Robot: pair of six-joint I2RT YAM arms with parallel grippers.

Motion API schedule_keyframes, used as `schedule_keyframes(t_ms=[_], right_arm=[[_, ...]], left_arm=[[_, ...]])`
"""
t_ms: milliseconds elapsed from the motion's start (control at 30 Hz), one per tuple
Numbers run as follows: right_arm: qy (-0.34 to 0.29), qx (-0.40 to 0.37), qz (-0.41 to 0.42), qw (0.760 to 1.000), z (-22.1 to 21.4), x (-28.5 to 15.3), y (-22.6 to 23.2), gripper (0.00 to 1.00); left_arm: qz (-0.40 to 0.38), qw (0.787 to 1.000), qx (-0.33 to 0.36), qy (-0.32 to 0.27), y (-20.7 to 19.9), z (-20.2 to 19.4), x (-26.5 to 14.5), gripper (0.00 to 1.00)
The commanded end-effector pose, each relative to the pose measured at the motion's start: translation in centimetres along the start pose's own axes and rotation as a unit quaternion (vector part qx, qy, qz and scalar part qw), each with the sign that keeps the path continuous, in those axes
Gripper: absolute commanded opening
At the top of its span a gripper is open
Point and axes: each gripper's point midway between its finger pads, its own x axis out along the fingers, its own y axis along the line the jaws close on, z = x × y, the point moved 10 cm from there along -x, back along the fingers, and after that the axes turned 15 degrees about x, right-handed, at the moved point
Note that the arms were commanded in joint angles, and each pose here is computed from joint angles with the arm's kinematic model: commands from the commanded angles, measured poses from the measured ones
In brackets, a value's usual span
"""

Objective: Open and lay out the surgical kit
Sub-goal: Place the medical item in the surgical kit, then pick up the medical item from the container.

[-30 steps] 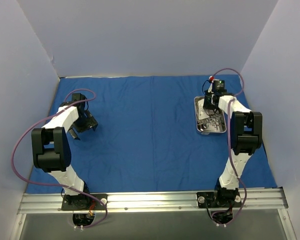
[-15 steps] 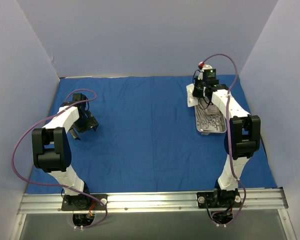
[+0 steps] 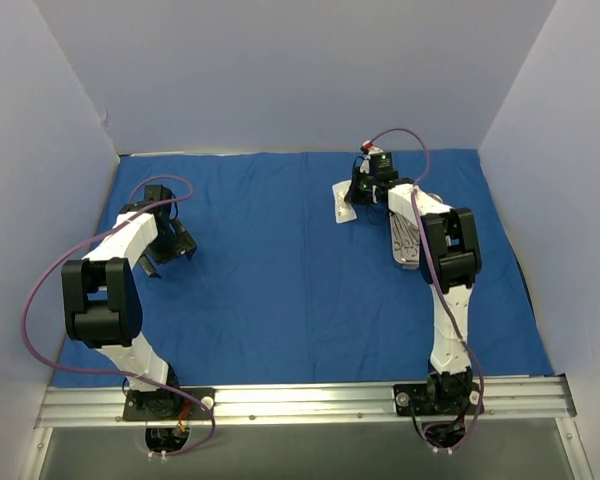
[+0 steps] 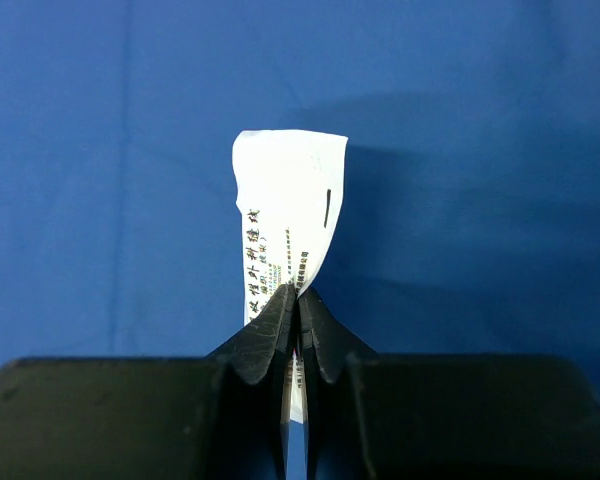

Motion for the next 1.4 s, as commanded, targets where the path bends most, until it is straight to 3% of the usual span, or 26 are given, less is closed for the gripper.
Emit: schedule_keyframes(t_ms=[0,400,533,800,1000,1367], right_arm=[[-0.023,0.008,0.039,0.999,1.1,0.8,1.3,0.01],[-0.007,0.01,-0.023,1.0,0.1,2.2,-1.0,0.15],[-0.008,0.009,-0.029,0.999,0.6,1.5,-1.1,0.3],[-0.027,-0.017,-0.033,0.999,2.7,-2.4,1.3,0.47],[-0.092,-0.039,-0.126,0.987,5.5,-7.5,0.9,0.48],[-0.1,0.015,-0.286,0.953,5.9,-13.3,-9.8,0.44]], left_arm=[[-0.015,0.999,-0.002,-0.03,0.0,0.5,-1.5,0.97],[-0.01,1.0,-0.003,-0.025,0.1,0.4,-1.1,0.97],[-0.01,1.0,-0.003,-0.025,0.0,0.4,-1.0,0.97],[-0.012,0.999,-0.008,-0.029,-0.2,0.8,-1.3,0.97],[-0.012,0.999,-0.011,-0.035,-0.2,1.1,-1.6,0.97],[-0.023,0.999,-0.008,-0.037,-0.2,0.8,-1.5,0.97]])
